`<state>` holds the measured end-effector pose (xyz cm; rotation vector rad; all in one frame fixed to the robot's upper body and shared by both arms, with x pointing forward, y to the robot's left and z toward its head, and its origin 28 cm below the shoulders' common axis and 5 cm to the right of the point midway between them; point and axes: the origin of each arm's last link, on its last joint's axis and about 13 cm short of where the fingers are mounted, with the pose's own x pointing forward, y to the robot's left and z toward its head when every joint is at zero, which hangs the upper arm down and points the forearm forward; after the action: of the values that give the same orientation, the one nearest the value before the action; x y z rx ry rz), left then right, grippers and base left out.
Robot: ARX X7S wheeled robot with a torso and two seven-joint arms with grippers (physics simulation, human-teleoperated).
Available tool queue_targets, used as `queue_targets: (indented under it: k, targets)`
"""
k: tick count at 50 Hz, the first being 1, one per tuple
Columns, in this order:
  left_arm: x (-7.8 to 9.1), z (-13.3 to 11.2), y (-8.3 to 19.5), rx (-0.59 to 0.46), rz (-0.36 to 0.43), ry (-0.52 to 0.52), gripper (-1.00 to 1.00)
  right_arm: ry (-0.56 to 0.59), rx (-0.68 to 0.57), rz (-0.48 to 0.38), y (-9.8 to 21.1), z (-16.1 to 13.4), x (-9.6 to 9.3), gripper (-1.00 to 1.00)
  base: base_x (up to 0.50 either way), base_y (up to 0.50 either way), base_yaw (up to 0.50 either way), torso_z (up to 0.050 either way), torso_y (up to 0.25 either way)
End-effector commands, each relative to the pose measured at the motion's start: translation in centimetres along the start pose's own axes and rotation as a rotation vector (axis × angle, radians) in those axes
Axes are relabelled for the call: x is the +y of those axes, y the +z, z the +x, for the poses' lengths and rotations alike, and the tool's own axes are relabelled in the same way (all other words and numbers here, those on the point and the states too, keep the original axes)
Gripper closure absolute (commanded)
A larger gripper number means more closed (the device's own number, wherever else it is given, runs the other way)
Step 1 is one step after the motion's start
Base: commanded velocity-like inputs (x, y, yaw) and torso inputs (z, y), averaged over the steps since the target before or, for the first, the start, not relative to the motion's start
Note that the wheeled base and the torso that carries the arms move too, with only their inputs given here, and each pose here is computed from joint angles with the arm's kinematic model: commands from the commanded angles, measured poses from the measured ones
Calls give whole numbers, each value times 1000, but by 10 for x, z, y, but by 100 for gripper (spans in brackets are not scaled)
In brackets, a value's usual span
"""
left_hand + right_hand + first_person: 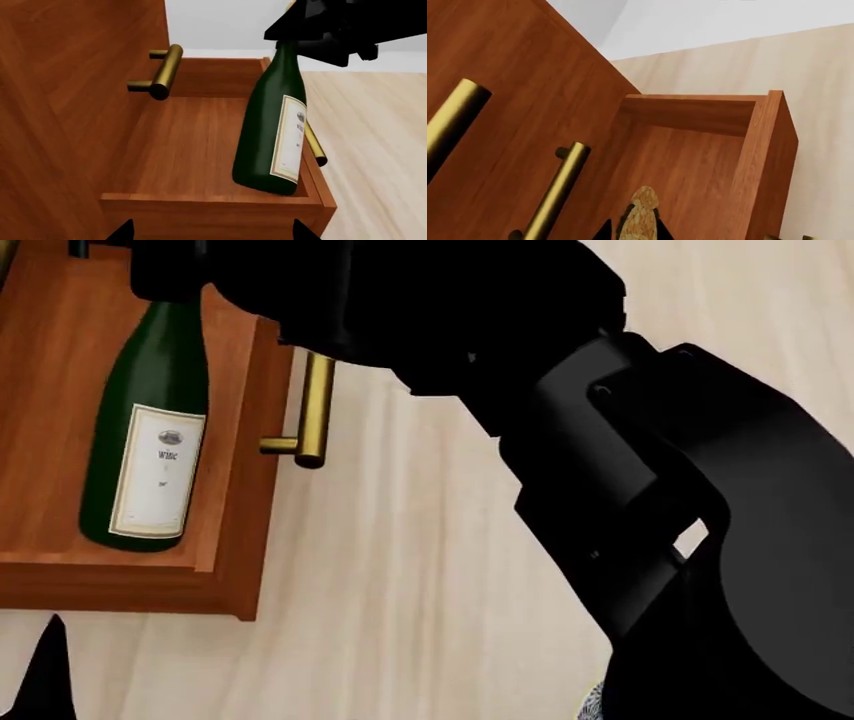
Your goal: Put the wine bottle in the bottom drawer of the cabinet.
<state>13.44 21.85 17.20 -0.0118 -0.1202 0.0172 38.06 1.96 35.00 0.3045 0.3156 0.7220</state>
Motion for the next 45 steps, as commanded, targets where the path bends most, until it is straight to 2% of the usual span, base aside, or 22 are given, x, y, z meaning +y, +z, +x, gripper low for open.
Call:
queue_targets:
  k: [1,19,26,45]
  targets:
    - [0,0,-1,0,1,-3,-100,-67,177,-70,-40,9,-13,100,0,0,0,0,0]
    - [-1,0,-1,1,10,-7,-100,-58,195,-94,-42,9,-11,100,0,0,0,-1,-7]
    - [-1,0,-1,-4,19,-6,-100,-52,210,-130,-42,9,-8,100,0,0,0,0,-169]
    - [-1,0,-1,-1,12,-7,-100,-52,210,-130,-42,9,-8,100,0,0,0,0,-167]
